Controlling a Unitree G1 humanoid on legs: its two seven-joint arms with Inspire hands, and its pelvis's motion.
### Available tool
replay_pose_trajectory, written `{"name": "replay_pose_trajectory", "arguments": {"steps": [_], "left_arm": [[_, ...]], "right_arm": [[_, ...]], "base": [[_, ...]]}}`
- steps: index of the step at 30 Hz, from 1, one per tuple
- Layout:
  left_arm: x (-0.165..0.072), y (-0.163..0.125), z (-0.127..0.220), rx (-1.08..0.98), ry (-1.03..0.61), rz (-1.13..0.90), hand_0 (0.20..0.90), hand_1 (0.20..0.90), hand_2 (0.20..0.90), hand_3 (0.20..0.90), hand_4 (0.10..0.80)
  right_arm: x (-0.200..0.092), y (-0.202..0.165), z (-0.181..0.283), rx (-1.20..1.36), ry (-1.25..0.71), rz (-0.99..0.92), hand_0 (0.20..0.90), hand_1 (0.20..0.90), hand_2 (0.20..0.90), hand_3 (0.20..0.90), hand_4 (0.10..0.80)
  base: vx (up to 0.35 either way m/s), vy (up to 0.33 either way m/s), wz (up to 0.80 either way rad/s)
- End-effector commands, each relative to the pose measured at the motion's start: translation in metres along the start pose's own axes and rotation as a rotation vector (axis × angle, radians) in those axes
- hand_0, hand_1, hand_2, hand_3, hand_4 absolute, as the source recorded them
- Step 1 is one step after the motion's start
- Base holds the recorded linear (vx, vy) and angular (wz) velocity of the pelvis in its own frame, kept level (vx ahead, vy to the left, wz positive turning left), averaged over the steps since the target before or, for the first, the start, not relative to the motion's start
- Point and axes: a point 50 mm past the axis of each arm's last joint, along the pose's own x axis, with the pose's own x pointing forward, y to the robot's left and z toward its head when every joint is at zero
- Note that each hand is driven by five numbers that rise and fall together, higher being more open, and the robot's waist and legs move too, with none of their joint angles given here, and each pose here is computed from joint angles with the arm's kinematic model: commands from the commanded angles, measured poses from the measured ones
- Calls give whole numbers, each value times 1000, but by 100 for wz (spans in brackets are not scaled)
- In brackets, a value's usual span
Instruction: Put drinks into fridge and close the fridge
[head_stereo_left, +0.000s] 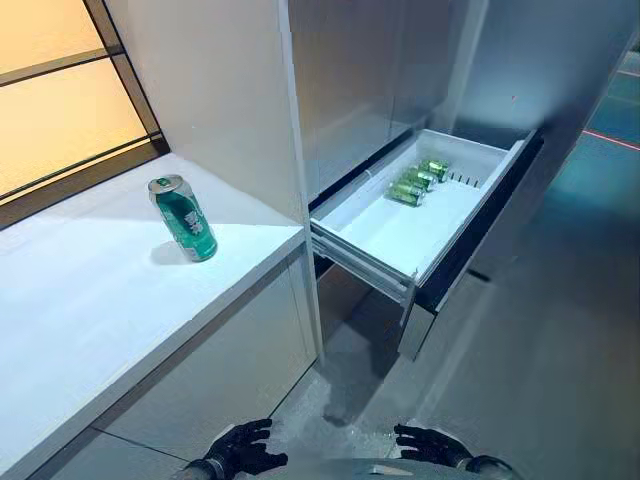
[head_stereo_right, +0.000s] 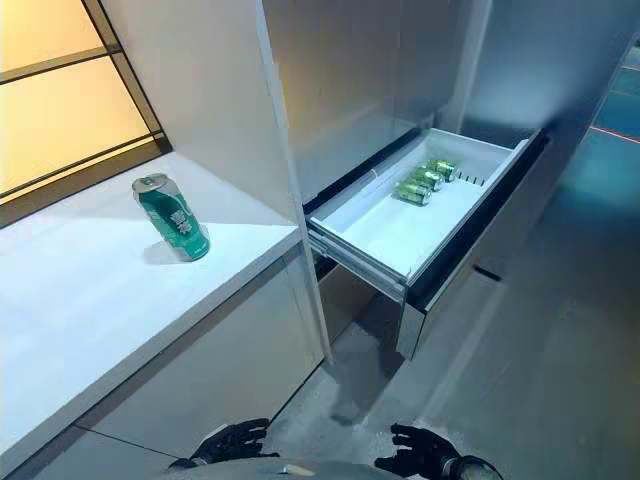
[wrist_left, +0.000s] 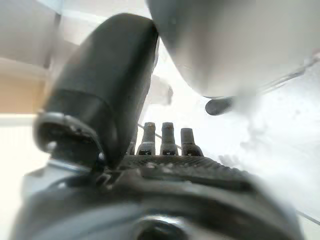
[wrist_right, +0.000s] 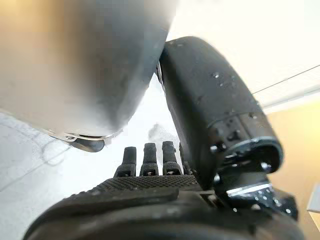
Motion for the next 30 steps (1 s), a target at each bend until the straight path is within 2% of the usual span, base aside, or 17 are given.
{"name": "replay_pose_trajectory", "arguments": {"steps": [1, 5, 10, 14, 15, 17, 20, 24, 26, 27, 28, 30], "left_arm": [[7, -4, 19, -14, -72, -14, 900, 900, 900, 900, 800], [7, -2, 23, -84, -105, -5, 900, 900, 900, 900, 800], [5, 5, 36, -190, -224, 16, 900, 900, 900, 900, 800], [4, 5, 55, -209, -351, -83, 900, 900, 900, 900, 800], [3, 0, 68, -224, -402, -218, 900, 900, 900, 900, 800], [3, -6, 79, -236, -437, -341, 900, 900, 900, 900, 800], [-5, -22, 115, -195, -526, -629, 900, 900, 900, 900, 800], [-31, -30, 172, -177, -728, -971, 900, 900, 900, 900, 800], [-60, -28, 214, -200, -916, -1141, 900, 900, 900, 900, 800], [-64, -27, 220, -202, -939, -1155, 900, 900, 900, 900, 800], [-88, -25, 249, -216, -1087, -1223, 900, 900, 900, 900, 800], [-110, -20, 271, -213, -1218, -1211, 900, 900, 900, 900, 800]], "right_arm": [[2, -4, 16, -17, -43, 1, 900, 900, 900, 900, 800], [2, -5, 16, -18, -43, 1, 900, 900, 900, 900, 800], [2, -6, 16, -14, -39, -1, 900, 900, 900, 900, 800], [1, -9, 17, -16, -41, -5, 900, 900, 900, 900, 800], [0, -12, 19, -20, -43, -9, 900, 900, 900, 900, 800], [-1, -15, 21, -24, -46, -12, 900, 900, 900, 900, 800], [-2, -21, 26, -40, -50, -18, 900, 900, 900, 900, 800], [-4, -25, 29, -53, -55, -21, 900, 900, 900, 900, 800], [-4, -26, 27, -47, -61, -23, 900, 900, 900, 900, 800], [-4, -25, 26, -46, -61, -23, 900, 900, 900, 900, 800], [-4, -23, 23, -42, -63, -23, 900, 900, 900, 900, 800], [-4, -20, 19, -36, -61, -24, 900, 900, 900, 900, 800]], "base": [[0, 0, 0], [0, 0, 0], [0, 0, 0], [0, 0, 0], [-32, 18, 1], [-34, 20, 0], [-32, 30, 0], [-10, 10, -3], [0, 0, 0], [0, 0, 0], [0, 0, 0], [0, 0, 0]]}}
